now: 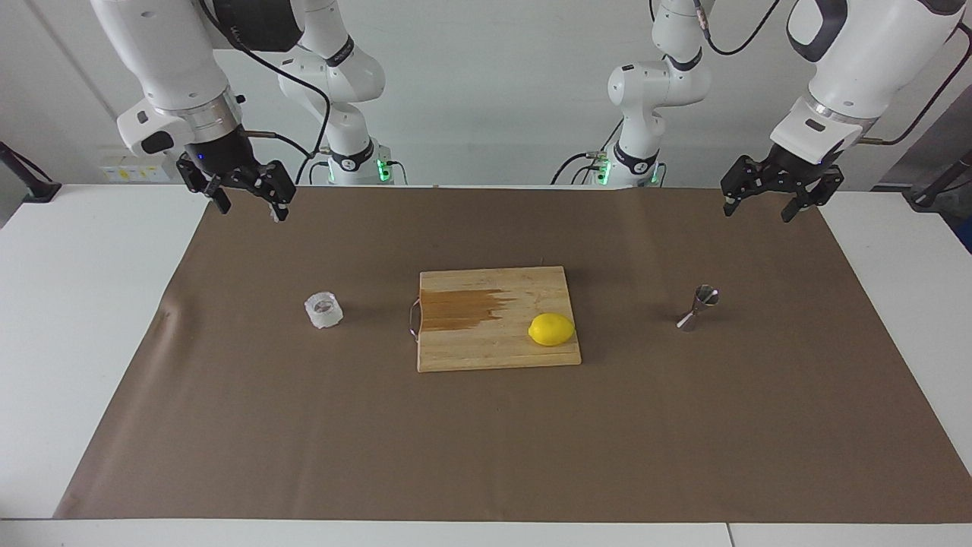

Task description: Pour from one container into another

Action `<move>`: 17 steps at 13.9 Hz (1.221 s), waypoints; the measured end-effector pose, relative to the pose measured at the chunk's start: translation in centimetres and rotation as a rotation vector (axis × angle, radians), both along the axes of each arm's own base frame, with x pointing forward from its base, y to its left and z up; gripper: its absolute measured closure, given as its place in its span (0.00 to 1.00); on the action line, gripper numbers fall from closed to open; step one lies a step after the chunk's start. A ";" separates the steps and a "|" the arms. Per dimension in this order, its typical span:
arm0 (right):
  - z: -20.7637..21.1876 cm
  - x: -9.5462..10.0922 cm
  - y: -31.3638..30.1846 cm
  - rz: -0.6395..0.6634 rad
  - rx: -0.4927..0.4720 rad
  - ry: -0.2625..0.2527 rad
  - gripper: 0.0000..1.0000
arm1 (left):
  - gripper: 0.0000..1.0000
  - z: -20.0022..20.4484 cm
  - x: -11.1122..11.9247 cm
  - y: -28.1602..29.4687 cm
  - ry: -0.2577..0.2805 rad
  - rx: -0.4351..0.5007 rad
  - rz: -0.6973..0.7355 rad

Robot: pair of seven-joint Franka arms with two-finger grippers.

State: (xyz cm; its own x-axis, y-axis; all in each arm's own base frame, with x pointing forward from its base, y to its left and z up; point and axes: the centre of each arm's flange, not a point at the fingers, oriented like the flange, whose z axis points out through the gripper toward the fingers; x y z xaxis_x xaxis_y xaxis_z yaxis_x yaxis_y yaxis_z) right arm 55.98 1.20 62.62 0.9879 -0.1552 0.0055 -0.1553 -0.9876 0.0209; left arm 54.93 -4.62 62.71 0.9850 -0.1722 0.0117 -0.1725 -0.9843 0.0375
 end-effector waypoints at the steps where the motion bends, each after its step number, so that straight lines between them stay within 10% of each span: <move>1: 0.0 0.0 0.0 0.000 0.000 0.000 0.00 | 0.00 0.0 0.0 0.0 0.000 0.000 0.001; 17: 0.0 0.0 0.0 0.000 0.000 -0.001 0.00 | 0.00 -4.4 1.1 2.4 -0.005 -0.010 0.247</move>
